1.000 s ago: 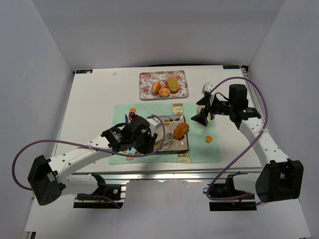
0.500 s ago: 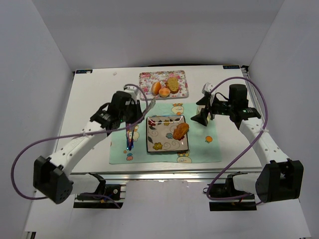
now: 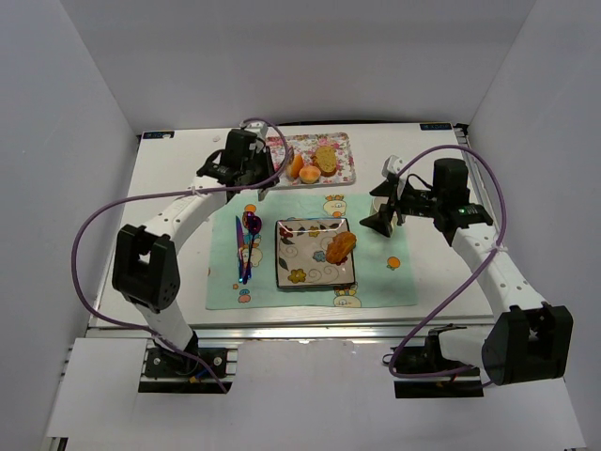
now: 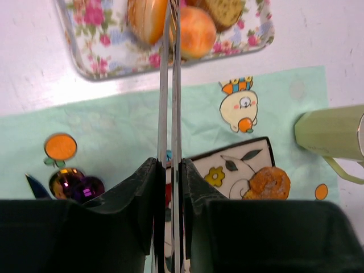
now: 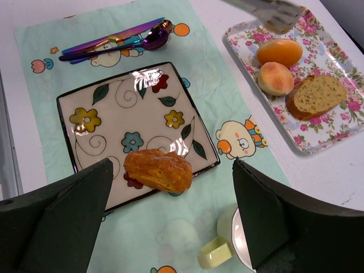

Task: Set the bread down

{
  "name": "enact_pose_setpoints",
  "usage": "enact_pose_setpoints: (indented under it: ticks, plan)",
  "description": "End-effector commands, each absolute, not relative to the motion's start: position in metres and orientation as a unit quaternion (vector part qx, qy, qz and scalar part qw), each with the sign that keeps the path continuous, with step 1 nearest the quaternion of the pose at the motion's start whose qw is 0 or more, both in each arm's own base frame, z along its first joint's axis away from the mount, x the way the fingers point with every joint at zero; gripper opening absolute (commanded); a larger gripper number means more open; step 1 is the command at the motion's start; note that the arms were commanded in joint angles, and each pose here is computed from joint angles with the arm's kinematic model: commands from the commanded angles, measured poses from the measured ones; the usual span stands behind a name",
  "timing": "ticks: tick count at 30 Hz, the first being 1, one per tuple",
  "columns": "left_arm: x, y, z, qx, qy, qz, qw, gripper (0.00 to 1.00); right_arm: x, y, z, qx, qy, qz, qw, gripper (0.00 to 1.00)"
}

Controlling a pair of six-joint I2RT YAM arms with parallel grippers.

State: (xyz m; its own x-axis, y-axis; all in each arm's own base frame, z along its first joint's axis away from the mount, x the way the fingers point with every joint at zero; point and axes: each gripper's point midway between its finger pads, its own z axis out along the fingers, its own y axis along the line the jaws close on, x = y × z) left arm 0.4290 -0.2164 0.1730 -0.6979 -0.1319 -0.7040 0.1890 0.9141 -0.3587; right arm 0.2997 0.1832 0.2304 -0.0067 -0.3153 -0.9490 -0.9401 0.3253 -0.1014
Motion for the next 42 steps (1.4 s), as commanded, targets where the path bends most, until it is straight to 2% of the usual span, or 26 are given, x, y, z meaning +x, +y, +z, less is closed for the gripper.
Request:
enact_pose_setpoints:
  ticks: [1,17,42]
  plan:
    - [0.446,-0.215,0.224,0.062,0.870,-0.188,0.451,0.32,0.298,0.186,0.240,-0.497,0.620,0.313,0.520,0.89]
    - [0.466,-0.216,0.200,0.133,0.879,-0.142,0.435,0.46,0.299,0.186,0.237,-0.494,0.625,0.317,0.514,0.89]
    - [0.473,-0.214,0.169,0.149,0.892,-0.120,0.410,0.50,0.299,0.186,0.235,-0.493,0.628,0.320,0.511,0.89]
